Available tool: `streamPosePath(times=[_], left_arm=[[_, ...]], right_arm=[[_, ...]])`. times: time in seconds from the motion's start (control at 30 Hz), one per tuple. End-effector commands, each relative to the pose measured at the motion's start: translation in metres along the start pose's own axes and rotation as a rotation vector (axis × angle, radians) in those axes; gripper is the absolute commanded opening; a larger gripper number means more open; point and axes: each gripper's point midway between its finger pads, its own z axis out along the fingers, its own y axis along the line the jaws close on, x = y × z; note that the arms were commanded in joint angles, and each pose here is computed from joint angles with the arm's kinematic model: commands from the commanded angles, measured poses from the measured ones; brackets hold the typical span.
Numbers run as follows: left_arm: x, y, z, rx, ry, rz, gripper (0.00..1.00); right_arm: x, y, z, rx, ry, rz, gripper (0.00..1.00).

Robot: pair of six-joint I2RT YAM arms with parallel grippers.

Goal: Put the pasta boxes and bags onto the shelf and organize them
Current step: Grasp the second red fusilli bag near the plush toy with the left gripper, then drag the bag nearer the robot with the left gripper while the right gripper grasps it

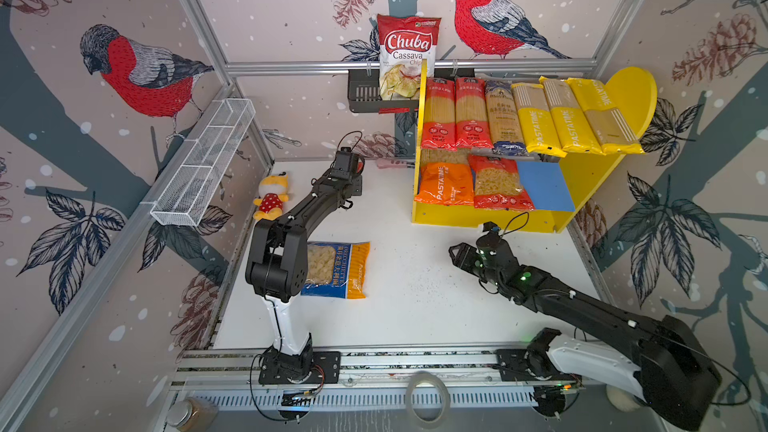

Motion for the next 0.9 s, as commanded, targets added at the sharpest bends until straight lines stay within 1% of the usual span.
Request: streamPosePath(times=[0.0, 0.13, 0.2, 0.3, 0.4, 0.47, 0.6, 0.73, 0.87], left_arm=[[-0.013, -0.012, -0.018, 0.066, -0.051, -0.033, 0.00], [-0.010, -0.007, -0.042, 0.064, -0.069, -0.080, 0.00], [-0.011, -0.008, -0.057, 0.090, -0.091, -0.085, 0.00], [-0.015, -0.016, -0.080, 0.155, -0.133, -0.080, 0.00], [-0.017, -0.029, -0.106, 0.226, -0.148, -0.098, 0.00], [-0.014, -0.043, -0.126, 0.266, -0.163, -0.097, 0.00], [-0.004, -0.050, -0.156, 0.345, -0.194, -0.148, 0.00], [-0.018, -0.054, -0.202, 0.450, -0.283, -0.211, 0.00], [-0.023, -0.084, -0.251, 0.571, -0.358, -0.200, 0.00]], right_arm=[[-0.006, 0.008, 0.001, -0.022, -0.015, 0.002, 0.63], [-0.005, 0.009, 0.002, -0.024, -0.011, 0.003, 0.63], [-0.005, 0.009, 0.002, -0.022, -0.009, 0.003, 0.63], [-0.006, 0.010, 0.003, -0.019, -0.008, -0.002, 0.63], [-0.008, 0.013, 0.004, -0.017, -0.007, -0.005, 0.63], [-0.009, 0.017, 0.004, -0.023, -0.006, -0.001, 0.62], [-0.008, 0.021, 0.005, -0.028, -0.001, 0.004, 0.62], [-0.003, 0.025, 0.007, -0.028, 0.016, -0.003, 0.62], [-0.002, 0.031, 0.007, -0.031, 0.021, -0.011, 0.62]])
